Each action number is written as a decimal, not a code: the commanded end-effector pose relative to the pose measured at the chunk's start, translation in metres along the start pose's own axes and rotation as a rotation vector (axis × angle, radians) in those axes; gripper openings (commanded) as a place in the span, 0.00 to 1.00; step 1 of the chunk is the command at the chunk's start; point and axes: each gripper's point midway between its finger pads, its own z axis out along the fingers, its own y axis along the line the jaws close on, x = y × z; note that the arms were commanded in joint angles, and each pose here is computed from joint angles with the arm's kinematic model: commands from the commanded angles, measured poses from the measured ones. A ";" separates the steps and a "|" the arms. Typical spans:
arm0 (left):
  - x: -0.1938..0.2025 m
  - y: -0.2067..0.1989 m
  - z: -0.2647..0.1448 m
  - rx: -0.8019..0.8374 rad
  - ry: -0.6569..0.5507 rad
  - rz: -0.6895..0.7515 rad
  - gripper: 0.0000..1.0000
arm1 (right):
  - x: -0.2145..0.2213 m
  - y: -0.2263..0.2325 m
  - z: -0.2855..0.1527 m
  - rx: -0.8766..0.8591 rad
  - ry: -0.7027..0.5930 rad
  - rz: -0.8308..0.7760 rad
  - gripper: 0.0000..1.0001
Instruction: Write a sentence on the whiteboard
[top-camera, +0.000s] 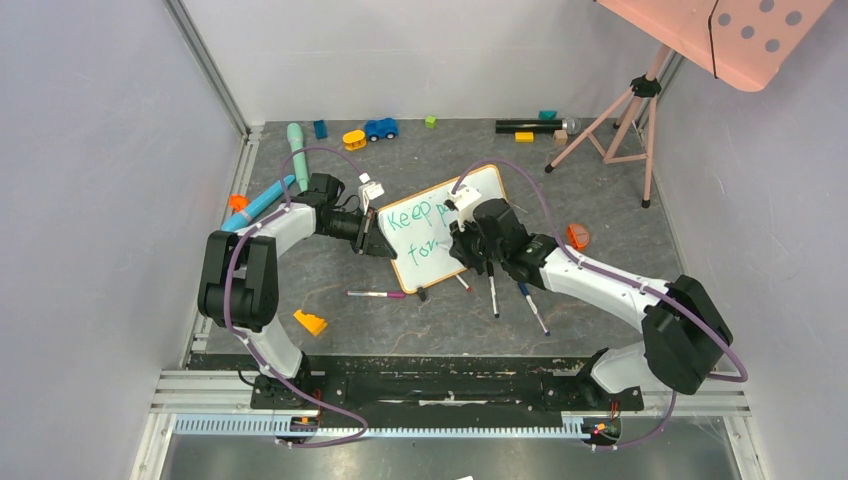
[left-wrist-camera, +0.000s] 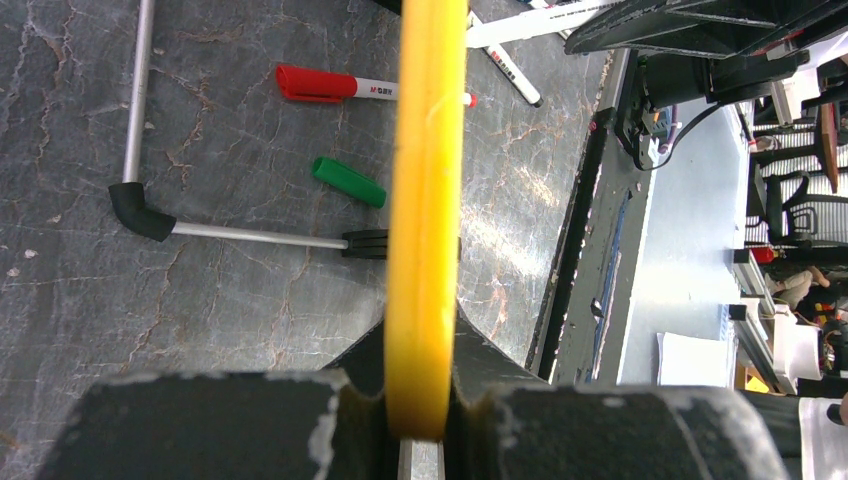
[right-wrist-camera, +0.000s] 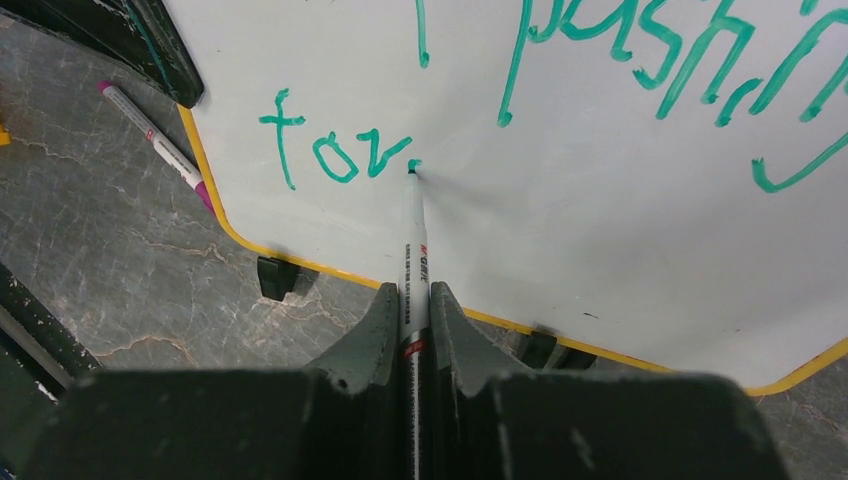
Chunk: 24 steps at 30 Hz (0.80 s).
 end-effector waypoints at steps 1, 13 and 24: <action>0.048 0.003 0.012 -0.039 0.163 -0.027 0.02 | 0.000 -0.008 -0.003 0.039 -0.018 -0.004 0.00; 0.049 0.003 0.011 -0.043 0.164 -0.025 0.02 | -0.002 -0.017 -0.004 0.090 -0.009 -0.025 0.00; 0.049 0.004 0.012 -0.044 0.165 -0.027 0.02 | -0.025 -0.022 -0.001 0.124 -0.045 -0.029 0.00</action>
